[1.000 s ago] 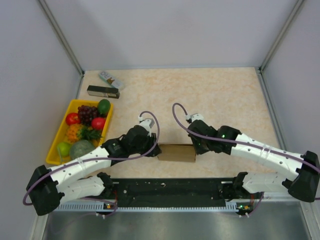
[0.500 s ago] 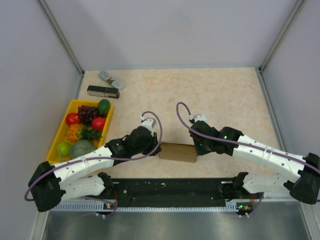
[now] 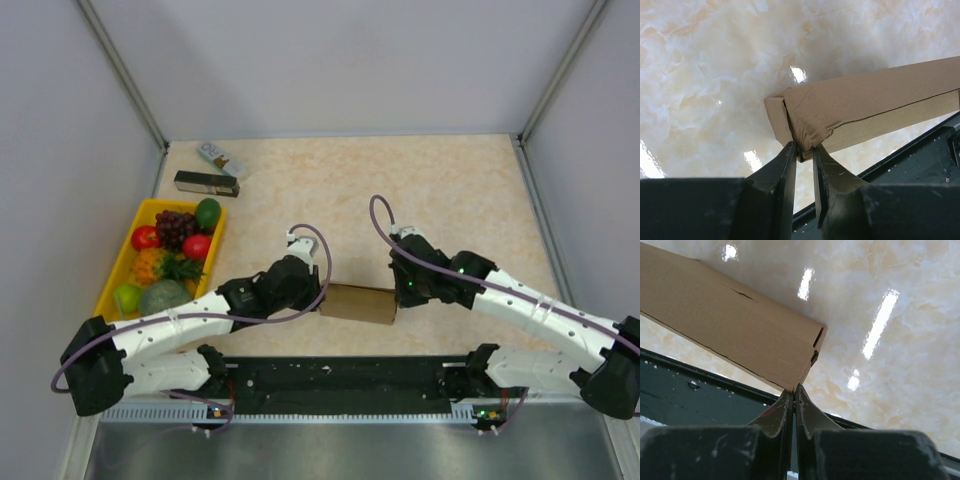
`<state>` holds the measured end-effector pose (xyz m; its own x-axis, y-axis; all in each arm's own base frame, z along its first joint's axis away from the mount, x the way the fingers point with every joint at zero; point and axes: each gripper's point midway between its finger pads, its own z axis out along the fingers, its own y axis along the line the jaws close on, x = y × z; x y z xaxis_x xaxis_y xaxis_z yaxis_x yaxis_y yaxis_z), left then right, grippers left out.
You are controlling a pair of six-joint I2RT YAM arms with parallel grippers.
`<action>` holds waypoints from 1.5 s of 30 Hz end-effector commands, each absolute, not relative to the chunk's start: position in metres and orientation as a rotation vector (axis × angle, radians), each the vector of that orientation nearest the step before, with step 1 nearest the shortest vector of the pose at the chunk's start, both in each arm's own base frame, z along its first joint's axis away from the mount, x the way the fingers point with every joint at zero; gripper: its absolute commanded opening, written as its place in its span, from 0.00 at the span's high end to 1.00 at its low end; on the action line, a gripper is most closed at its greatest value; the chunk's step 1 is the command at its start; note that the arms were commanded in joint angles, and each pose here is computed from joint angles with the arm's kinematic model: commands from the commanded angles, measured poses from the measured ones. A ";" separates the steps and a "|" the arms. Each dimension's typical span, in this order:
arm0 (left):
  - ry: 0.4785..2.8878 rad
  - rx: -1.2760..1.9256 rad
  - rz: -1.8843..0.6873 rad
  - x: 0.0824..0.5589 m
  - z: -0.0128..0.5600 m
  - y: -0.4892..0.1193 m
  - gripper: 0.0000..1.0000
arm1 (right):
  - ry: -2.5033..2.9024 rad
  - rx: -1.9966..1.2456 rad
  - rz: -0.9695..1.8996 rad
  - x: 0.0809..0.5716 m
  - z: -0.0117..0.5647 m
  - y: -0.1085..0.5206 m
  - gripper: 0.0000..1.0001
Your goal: Fold the paper box
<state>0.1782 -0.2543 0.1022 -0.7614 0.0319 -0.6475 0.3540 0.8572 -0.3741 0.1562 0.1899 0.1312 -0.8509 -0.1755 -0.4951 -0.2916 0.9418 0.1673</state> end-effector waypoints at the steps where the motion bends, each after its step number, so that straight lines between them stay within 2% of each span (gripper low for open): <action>1: 2.488 0.342 -0.410 0.169 0.064 -0.226 0.77 | 2.555 -0.283 0.521 0.162 0.148 0.212 1.00; 15: 2.486 0.359 -0.393 0.167 0.063 -0.228 0.78 | 2.600 -0.264 0.491 0.161 0.133 0.202 1.00; 45: 2.487 0.379 -0.372 0.164 0.063 -0.227 0.77 | 2.570 -0.193 0.537 0.167 0.149 0.201 1.00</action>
<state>0.1805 -0.2591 0.1041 -0.7336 0.0596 -0.6769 0.3631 0.8764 -0.3163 0.1595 0.1855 0.1274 -0.8837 -0.0831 -0.4606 -0.2224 0.9405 0.2570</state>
